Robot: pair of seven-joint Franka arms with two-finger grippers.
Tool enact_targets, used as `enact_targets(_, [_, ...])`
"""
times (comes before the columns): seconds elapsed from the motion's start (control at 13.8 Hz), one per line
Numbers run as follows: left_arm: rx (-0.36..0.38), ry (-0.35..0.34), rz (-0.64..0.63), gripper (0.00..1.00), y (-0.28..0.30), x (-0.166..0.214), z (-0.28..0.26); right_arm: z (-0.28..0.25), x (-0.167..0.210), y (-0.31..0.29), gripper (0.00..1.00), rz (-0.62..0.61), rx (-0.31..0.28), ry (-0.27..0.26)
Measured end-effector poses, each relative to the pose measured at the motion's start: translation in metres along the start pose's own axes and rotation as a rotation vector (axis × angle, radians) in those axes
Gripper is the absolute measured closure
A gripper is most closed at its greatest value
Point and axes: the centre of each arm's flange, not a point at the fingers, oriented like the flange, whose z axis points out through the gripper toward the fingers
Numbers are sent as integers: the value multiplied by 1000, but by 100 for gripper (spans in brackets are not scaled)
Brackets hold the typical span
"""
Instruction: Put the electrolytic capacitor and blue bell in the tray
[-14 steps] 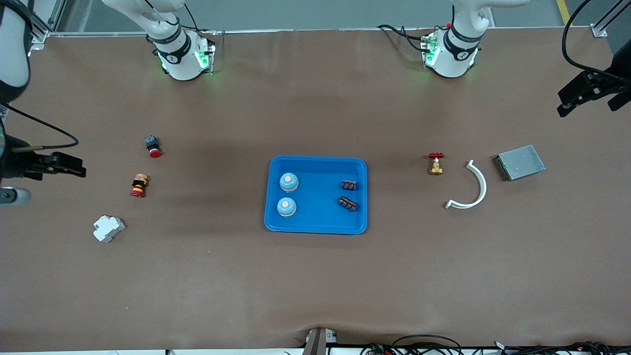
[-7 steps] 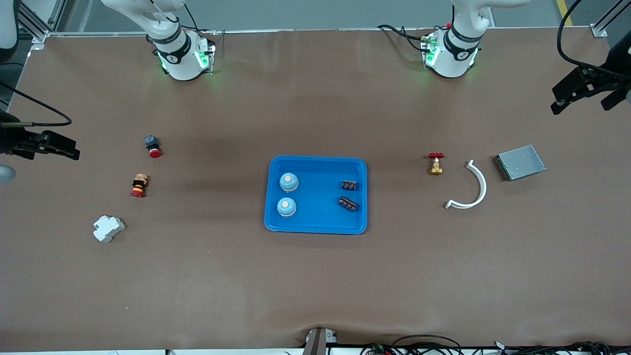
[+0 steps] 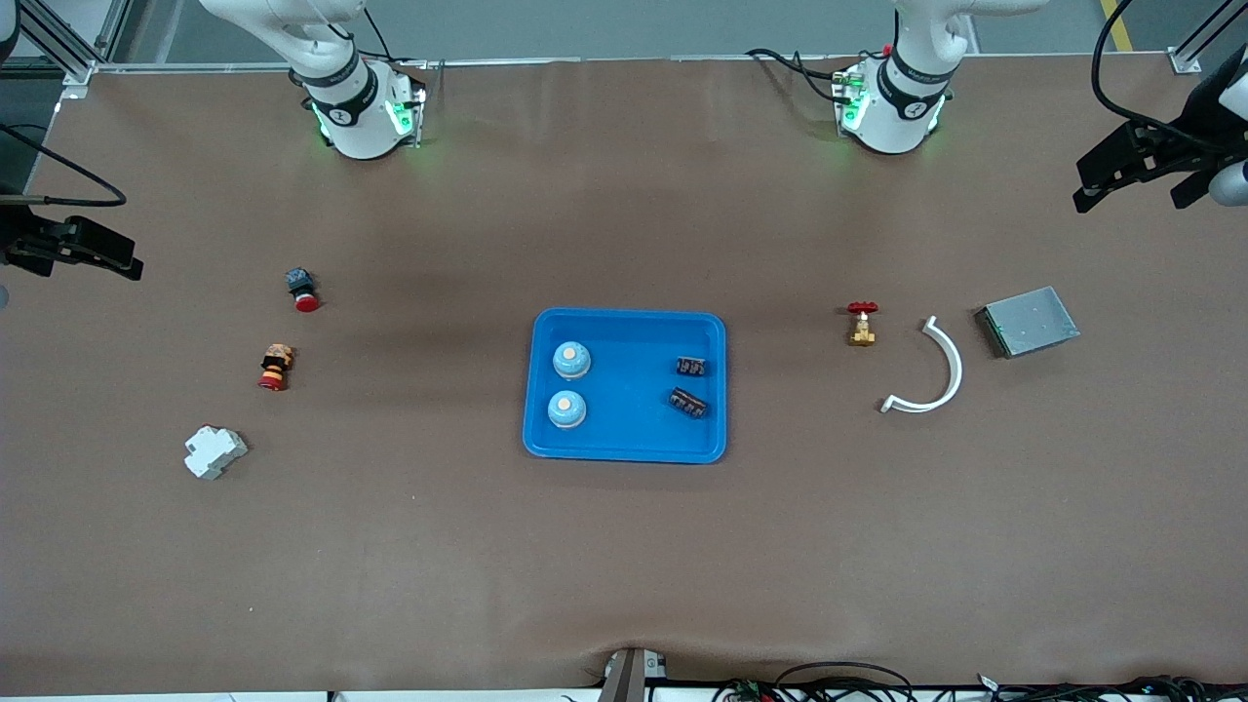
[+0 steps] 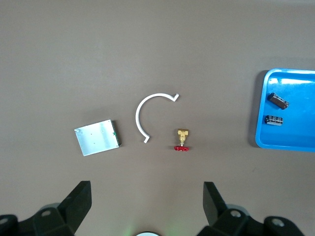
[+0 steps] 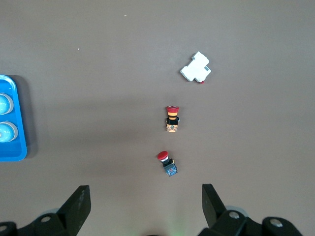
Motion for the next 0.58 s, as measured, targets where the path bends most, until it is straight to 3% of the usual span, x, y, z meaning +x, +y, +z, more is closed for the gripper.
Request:
enact_targets(0.29, [0,-4,7,0,-1,0,1,7,2,3,0,10,43,-3])
enact_targets(0.58, [4,-40,9,0,-1,-4,5,-5,2,8,0,22,66,73])
